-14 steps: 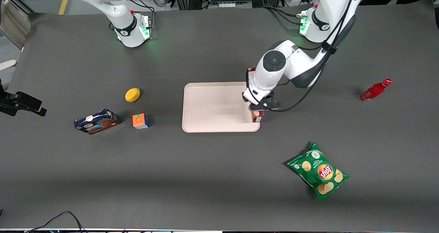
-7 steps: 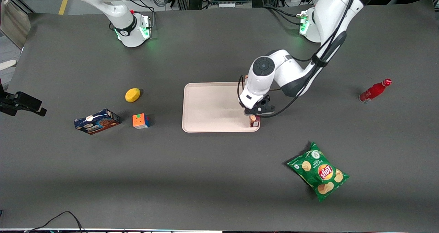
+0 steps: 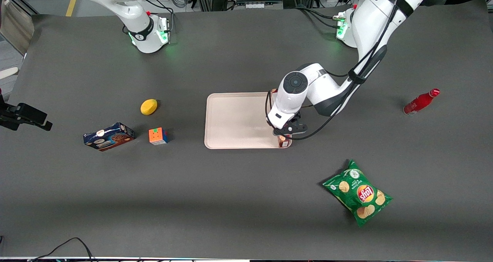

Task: Place red cookie box on tray
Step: 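Lower the held box onto the tray near its rim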

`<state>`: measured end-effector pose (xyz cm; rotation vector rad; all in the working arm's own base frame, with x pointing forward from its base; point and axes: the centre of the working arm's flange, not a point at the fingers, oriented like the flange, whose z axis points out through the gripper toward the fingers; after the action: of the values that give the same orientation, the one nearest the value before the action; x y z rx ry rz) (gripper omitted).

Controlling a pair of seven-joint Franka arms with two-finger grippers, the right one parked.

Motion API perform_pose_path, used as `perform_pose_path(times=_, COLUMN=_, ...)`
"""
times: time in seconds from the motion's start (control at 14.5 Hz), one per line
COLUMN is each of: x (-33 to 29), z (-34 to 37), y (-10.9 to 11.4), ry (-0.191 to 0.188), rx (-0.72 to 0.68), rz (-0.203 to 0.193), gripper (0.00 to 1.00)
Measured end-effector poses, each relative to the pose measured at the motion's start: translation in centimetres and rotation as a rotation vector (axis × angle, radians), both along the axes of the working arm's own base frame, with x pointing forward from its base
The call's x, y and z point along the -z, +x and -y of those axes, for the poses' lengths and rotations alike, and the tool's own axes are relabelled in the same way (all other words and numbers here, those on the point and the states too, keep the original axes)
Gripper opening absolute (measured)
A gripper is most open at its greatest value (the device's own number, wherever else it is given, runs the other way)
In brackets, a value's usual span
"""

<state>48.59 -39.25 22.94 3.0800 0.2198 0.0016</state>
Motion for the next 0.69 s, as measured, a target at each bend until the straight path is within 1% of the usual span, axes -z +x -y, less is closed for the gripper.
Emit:
perform_pose_path(times=0.28, x=0.54, z=0.0, y=-0.06, ry=0.01, rx=-0.002, rz=0.005, gripper=0.28)
perform_pose_path(times=0.35, x=0.8, z=0.01, y=-0.07, ry=0.012, rx=-0.004, rz=0.004, gripper=0.3)
perform_pose_path(times=0.41, x=0.99, z=0.04, y=-0.01, ry=0.011, rx=-0.006, rz=0.002, gripper=0.38)
perform_pose_path(times=0.48, x=0.97, z=0.08, y=0.11, ry=0.01, rx=-0.008, rz=0.003, gripper=0.5)
perform_pose_path(times=0.62, x=0.76, z=0.14, y=0.33, ry=0.007, rx=-0.009, rz=0.008, gripper=0.69)
perform_pose_path(times=0.69, x=0.73, z=0.15, y=0.36, ry=0.007, rx=-0.009, rz=0.009, gripper=0.81)
